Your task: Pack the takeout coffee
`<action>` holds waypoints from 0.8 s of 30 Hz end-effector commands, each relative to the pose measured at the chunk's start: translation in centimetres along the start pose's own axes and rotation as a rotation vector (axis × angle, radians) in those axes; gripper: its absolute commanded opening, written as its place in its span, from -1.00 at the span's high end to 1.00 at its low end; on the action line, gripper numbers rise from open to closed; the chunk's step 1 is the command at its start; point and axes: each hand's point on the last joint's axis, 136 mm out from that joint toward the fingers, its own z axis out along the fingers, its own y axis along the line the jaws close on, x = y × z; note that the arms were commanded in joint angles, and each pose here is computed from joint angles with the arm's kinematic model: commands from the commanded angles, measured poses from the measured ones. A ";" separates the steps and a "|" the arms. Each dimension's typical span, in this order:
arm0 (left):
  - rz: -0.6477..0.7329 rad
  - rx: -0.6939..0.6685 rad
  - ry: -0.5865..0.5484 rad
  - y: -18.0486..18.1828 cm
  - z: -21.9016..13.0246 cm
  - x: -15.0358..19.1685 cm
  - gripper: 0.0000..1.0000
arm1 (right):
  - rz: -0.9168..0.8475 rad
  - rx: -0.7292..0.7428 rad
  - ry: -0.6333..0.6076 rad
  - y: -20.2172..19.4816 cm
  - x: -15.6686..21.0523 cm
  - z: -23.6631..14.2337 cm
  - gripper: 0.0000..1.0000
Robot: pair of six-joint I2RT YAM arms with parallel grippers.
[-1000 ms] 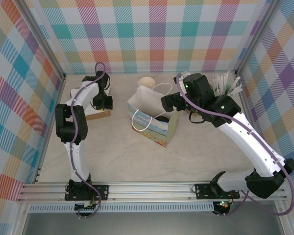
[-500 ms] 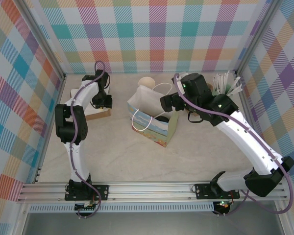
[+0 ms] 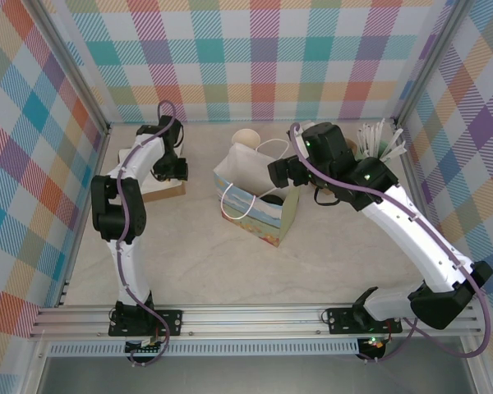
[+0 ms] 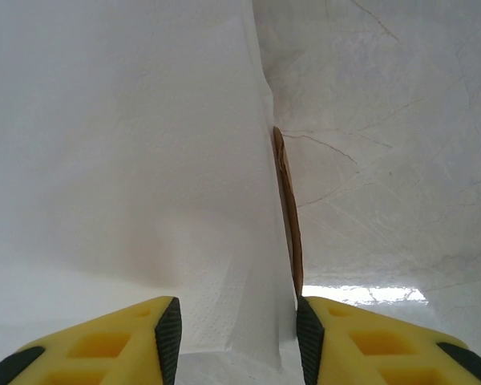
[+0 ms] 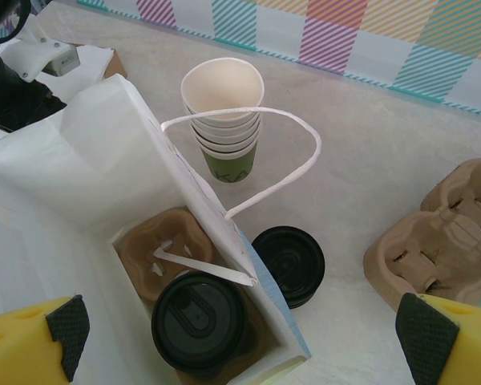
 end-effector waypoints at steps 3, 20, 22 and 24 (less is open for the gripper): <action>0.010 -0.014 -0.075 0.4 -3.6 -0.8 0.07 | 0.014 0.007 -0.003 -0.2 -0.1 0.2 -1.00; 0.024 0.060 0.013 -1.1 -1.1 0.3 0.03 | 0.006 0.016 0.005 -0.3 0.1 0.4 -0.99; 0.025 0.057 0.019 -1.0 -0.9 0.4 0.06 | 0.007 0.017 0.006 -0.3 0.1 0.4 -1.00; 0.028 0.056 0.022 -1.0 -0.9 0.5 0.08 | 0.007 0.016 0.009 -0.3 0.2 0.5 -1.00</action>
